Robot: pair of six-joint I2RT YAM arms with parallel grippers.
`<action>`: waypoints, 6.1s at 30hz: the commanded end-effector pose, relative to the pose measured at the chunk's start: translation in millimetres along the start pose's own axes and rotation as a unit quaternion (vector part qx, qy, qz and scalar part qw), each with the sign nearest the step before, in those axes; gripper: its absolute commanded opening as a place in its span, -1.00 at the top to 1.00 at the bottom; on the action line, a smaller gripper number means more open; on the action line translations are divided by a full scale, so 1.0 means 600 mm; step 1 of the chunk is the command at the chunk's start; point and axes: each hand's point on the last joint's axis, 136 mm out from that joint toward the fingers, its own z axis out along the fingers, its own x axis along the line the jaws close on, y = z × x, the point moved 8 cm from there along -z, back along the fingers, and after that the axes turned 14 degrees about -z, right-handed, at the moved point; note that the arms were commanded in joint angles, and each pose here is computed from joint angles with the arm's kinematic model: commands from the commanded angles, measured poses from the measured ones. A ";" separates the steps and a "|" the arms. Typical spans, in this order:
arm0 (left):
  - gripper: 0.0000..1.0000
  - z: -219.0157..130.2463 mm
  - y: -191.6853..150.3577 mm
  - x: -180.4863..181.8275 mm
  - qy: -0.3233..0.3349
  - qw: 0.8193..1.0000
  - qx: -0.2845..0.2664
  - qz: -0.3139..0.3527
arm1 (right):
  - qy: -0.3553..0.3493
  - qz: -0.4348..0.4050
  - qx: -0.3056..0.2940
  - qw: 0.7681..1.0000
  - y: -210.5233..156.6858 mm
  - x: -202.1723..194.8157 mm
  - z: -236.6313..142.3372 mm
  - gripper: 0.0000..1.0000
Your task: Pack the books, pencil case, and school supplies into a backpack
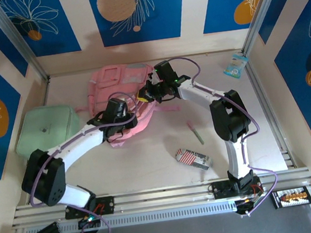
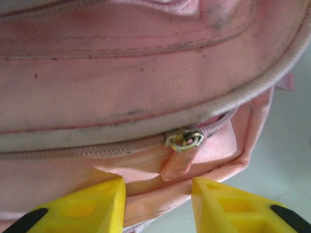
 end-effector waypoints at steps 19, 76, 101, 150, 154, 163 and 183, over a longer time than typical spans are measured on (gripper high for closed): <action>0.56 0.020 0.032 -0.020 0.014 0.998 -0.055 0.004 | 0.052 -0.047 0.020 0.997 0.000 0.049 -0.003 0.92; 0.29 0.051 0.049 -0.047 0.023 0.999 -0.002 0.037 | 0.001 -0.030 -0.039 0.999 0.015 0.001 -0.040 0.95; 1.00 -0.010 0.040 0.092 0.151 0.988 0.032 0.005 | -0.073 -0.058 -0.086 0.992 0.023 -0.012 -0.068 0.96; 1.00 0.017 0.102 0.050 -0.137 0.987 0.065 0.047 | -0.014 0.038 -0.112 0.993 -0.039 -0.051 -0.135 -0.11; 1.00 0.016 0.073 0.003 -0.144 0.984 0.067 0.076 | -0.029 0.094 -0.109 0.989 -0.078 -0.043 -0.118 -0.17; 1.00 0.029 0.039 -0.050 -0.159 0.979 0.082 0.096 | -0.059 0.177 -0.153 0.971 -0.093 -0.057 -0.096 -0.23; 0.24 0.050 0.015 -0.034 -0.177 0.976 0.064 0.113 | -0.012 0.075 -0.158 0.985 -0.029 -0.004 -0.083 0.81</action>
